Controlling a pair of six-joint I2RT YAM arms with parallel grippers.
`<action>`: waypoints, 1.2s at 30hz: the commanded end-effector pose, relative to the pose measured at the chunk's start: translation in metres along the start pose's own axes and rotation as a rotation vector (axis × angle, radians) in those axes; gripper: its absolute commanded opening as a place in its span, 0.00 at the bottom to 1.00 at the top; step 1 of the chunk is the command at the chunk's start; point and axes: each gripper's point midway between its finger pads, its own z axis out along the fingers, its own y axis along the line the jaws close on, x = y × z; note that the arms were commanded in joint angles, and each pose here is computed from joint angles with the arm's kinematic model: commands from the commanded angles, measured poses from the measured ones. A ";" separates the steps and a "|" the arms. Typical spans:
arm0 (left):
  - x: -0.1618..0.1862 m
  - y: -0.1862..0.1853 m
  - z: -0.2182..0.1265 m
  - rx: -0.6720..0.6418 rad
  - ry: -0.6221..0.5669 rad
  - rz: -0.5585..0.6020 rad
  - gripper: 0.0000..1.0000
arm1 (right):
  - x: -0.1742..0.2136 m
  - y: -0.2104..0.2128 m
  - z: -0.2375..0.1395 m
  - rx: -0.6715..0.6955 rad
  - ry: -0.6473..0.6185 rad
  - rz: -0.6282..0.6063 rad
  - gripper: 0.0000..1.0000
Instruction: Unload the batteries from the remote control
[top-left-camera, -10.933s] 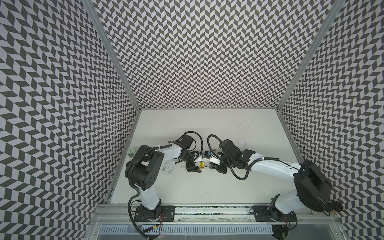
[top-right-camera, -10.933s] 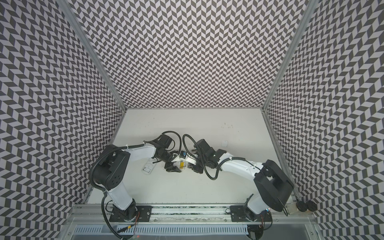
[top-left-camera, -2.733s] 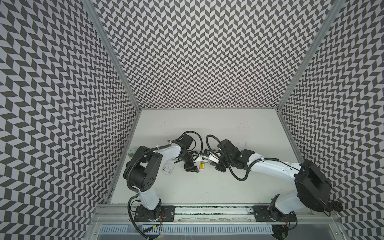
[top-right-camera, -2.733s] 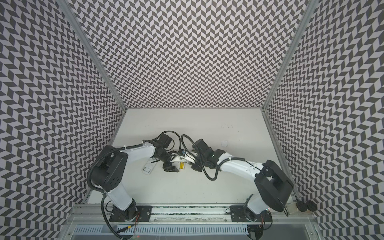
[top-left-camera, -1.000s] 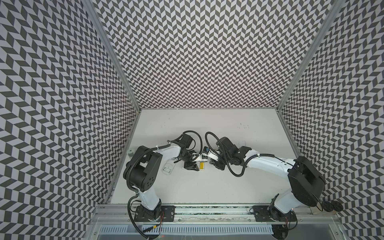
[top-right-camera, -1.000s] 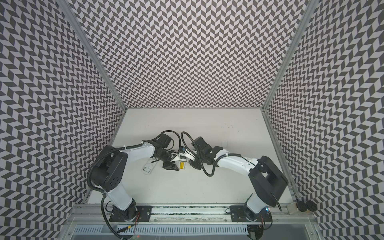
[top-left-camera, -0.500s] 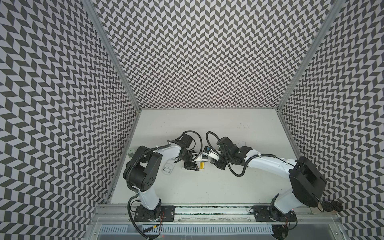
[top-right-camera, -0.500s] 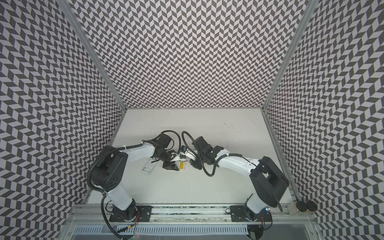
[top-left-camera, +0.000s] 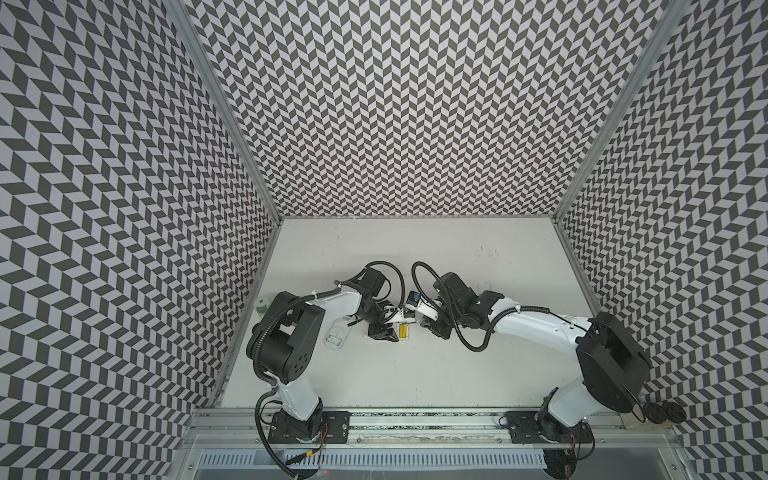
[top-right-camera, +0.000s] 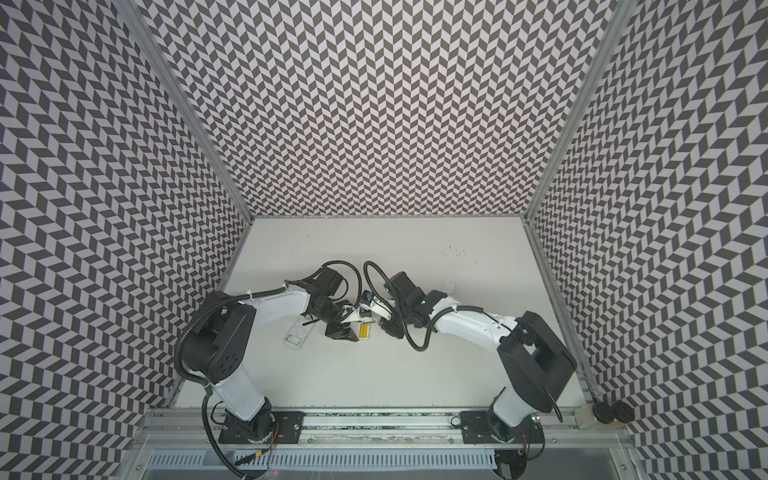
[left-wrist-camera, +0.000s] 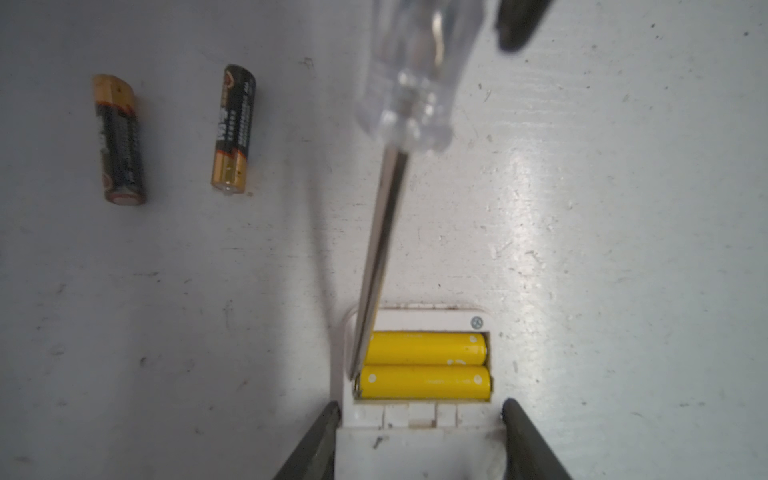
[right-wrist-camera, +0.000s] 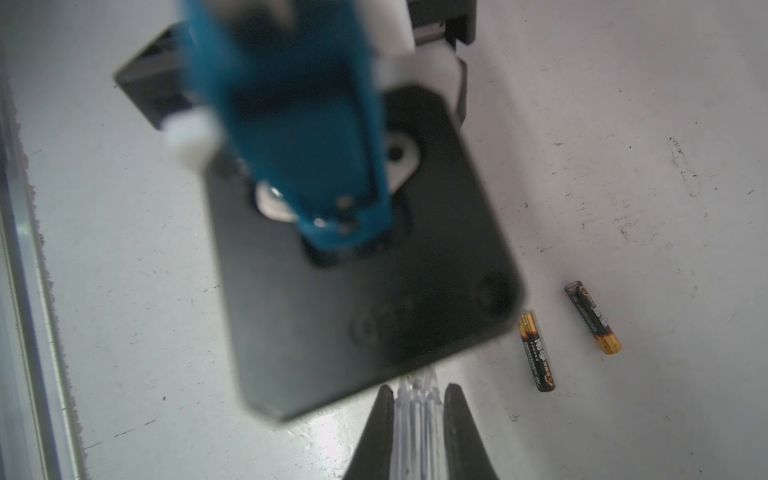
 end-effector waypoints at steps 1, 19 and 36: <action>0.020 -0.024 0.008 0.083 0.064 -0.052 0.51 | -0.009 0.000 0.001 -0.016 -0.029 -0.017 0.00; 0.017 -0.026 0.009 0.095 0.051 -0.040 0.46 | -0.026 0.007 0.010 -0.093 -0.074 -0.099 0.00; 0.017 -0.027 0.008 0.091 0.044 -0.034 0.41 | -0.034 -0.009 0.004 -0.159 -0.093 -0.181 0.00</action>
